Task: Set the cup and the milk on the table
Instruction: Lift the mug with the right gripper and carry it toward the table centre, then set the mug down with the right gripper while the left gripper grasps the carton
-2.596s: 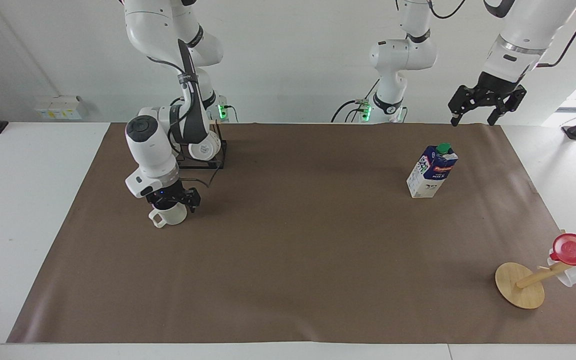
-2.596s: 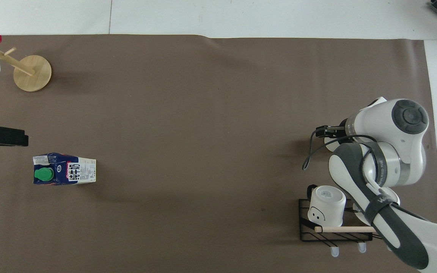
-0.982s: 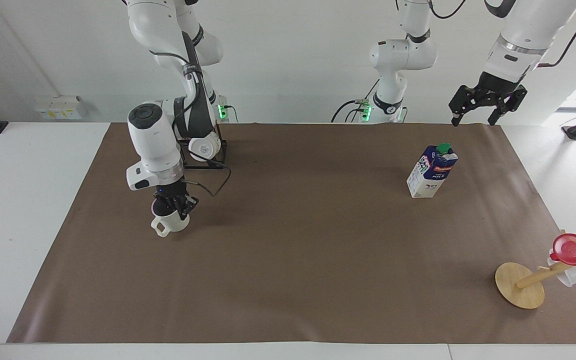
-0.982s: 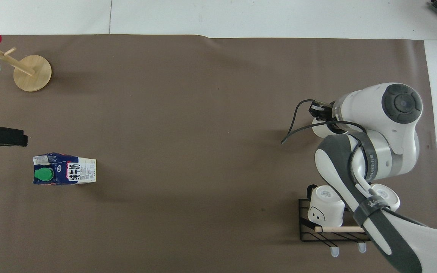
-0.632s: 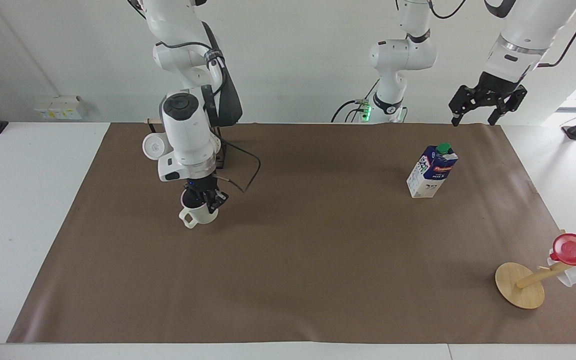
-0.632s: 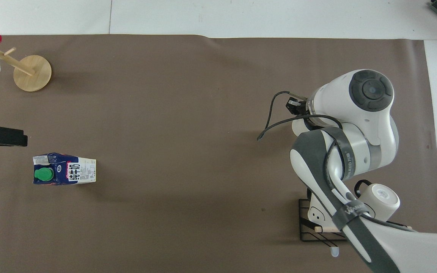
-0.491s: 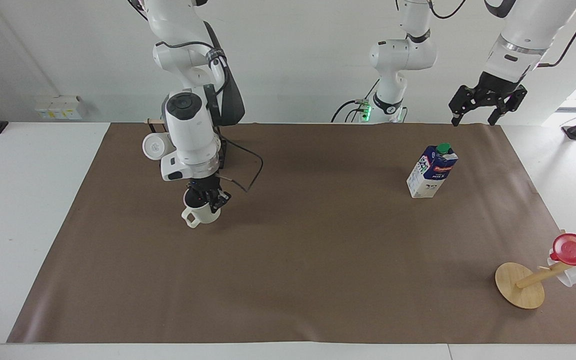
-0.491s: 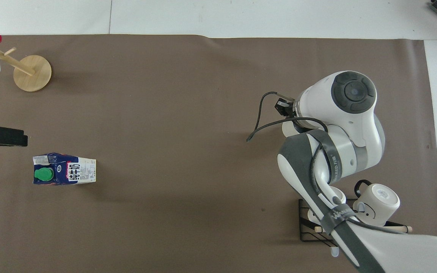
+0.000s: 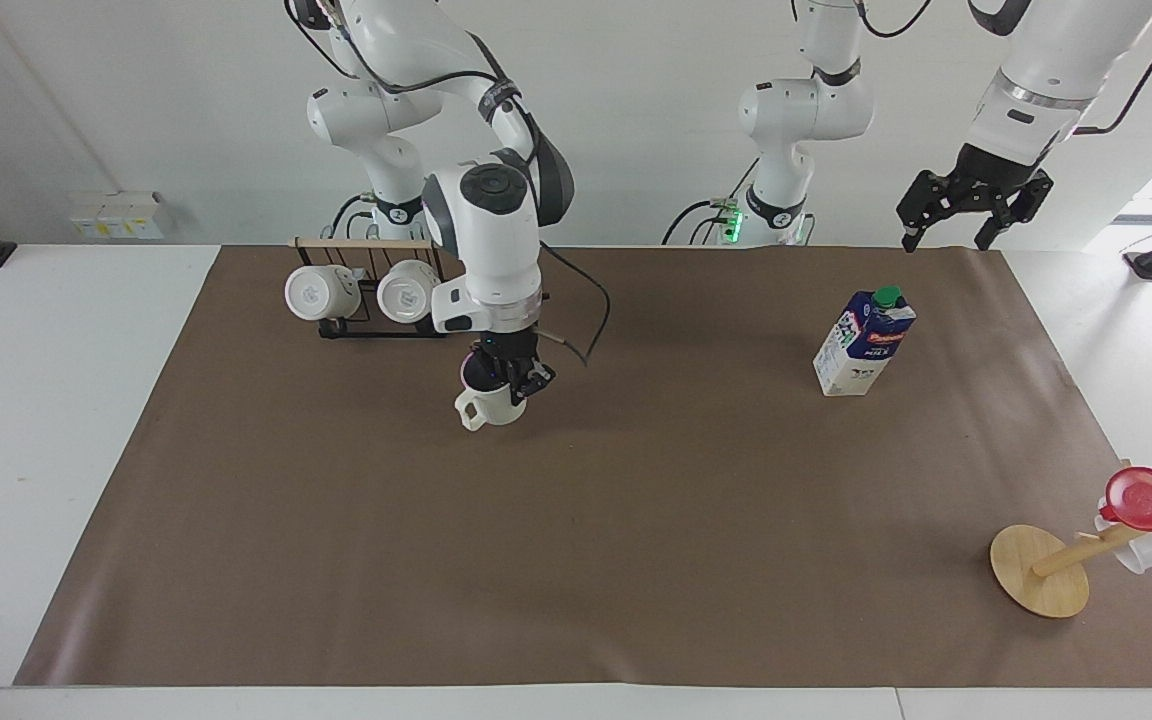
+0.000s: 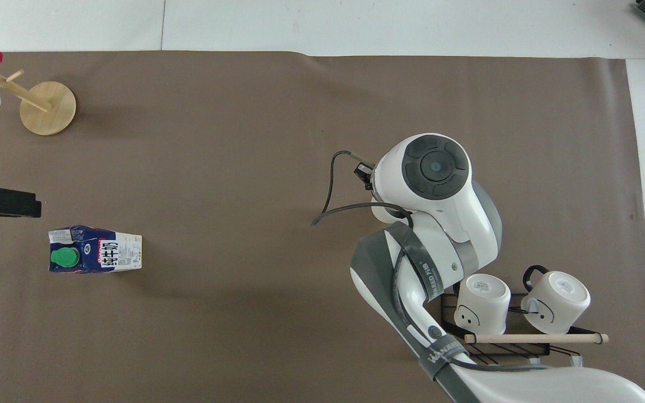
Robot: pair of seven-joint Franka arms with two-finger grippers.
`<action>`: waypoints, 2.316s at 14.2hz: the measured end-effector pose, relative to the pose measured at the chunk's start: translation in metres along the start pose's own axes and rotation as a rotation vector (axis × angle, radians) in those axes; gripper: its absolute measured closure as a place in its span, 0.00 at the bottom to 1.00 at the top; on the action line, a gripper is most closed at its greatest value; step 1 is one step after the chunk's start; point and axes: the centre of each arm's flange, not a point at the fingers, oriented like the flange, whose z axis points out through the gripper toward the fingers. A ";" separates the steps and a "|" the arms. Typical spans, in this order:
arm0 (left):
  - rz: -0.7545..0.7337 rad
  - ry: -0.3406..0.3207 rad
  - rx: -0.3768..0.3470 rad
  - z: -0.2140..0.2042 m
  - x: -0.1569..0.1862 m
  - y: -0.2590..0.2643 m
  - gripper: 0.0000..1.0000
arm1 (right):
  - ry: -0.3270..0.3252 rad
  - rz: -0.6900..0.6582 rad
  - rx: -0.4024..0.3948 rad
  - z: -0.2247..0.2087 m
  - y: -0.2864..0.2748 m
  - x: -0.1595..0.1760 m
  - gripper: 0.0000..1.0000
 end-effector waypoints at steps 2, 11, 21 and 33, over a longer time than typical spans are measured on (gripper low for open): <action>0.001 -0.004 0.000 0.000 0.000 0.001 0.00 | 0.014 0.021 -0.027 0.017 -0.018 -0.028 0.95; 0.004 -0.009 0.001 0.001 -0.001 0.002 0.00 | 0.019 0.041 -0.023 0.033 -0.044 -0.059 0.95; 0.010 -0.036 0.003 0.005 -0.009 0.005 0.00 | 0.019 0.031 -0.002 0.049 -0.054 -0.086 0.95; 0.012 -0.047 0.004 0.010 -0.012 0.006 0.00 | 0.020 0.034 0.009 0.063 -0.051 -0.092 0.78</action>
